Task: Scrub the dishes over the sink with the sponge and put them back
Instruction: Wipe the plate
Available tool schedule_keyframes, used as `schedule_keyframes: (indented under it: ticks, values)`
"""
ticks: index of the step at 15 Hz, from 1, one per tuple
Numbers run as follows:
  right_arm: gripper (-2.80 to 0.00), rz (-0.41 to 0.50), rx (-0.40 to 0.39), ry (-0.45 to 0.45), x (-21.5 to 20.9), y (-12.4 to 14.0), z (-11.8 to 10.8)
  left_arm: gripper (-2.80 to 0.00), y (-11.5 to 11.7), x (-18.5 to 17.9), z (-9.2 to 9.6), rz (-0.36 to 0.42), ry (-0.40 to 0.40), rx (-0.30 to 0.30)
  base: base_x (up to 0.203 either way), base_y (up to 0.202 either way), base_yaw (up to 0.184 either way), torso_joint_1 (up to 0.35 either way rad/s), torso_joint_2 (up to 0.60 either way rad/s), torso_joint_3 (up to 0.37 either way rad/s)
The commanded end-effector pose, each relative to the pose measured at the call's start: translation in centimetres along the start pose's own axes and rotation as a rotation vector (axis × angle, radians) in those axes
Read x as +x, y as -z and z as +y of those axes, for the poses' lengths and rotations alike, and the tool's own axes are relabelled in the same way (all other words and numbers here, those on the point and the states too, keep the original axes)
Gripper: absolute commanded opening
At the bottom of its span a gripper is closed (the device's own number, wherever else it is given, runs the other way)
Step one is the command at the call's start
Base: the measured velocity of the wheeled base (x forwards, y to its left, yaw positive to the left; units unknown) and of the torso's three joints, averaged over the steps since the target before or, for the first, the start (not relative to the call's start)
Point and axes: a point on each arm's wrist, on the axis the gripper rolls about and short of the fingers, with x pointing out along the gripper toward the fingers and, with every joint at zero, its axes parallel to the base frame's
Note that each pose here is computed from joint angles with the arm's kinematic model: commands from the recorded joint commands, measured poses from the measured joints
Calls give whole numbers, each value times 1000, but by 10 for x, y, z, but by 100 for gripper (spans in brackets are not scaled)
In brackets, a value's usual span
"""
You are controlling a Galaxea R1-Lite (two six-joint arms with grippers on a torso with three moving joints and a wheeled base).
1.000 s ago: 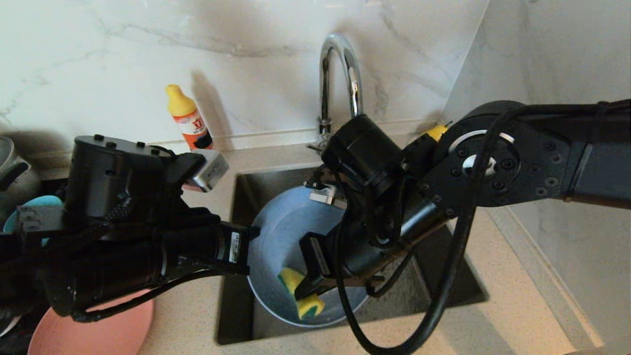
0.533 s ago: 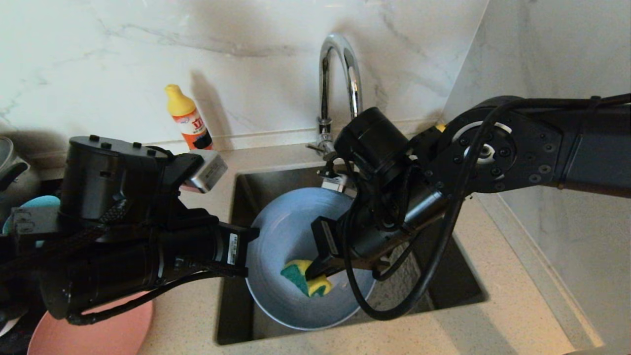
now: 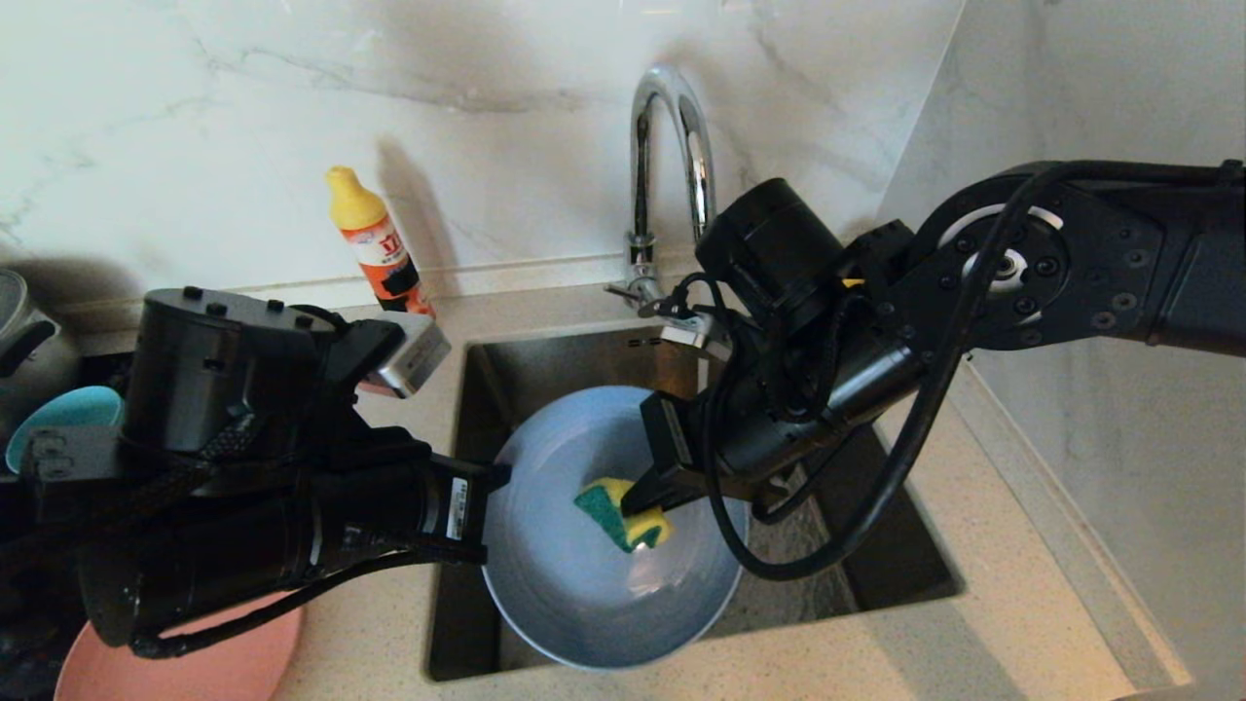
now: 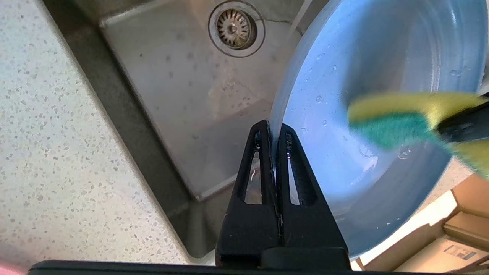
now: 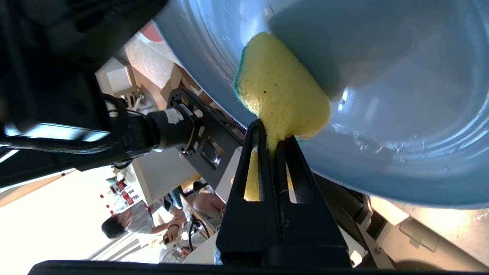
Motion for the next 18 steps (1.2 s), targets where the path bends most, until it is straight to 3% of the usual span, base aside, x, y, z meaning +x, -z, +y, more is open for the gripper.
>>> schedule_keyframes:
  ticks: [1,8,14,18]
  values:
    - [-280,-11,-4,-9,-5,0,2,-280,2,0,0,5,-2,1,0,0,0,0,0,0]
    - [-280,-9,-17,-16,12,-3,1,-280,3,-2,0,3,-1,2,0,0,0,0,0,0]
    - [-280,53,-81,-53,26,18,28,-280,3,-1,0,8,3,3,0,0,0,0,0,0]
    - [-280,69,-82,-51,31,19,28,-280,7,-1,0,20,-2,3,0,0,0,0,0,0]
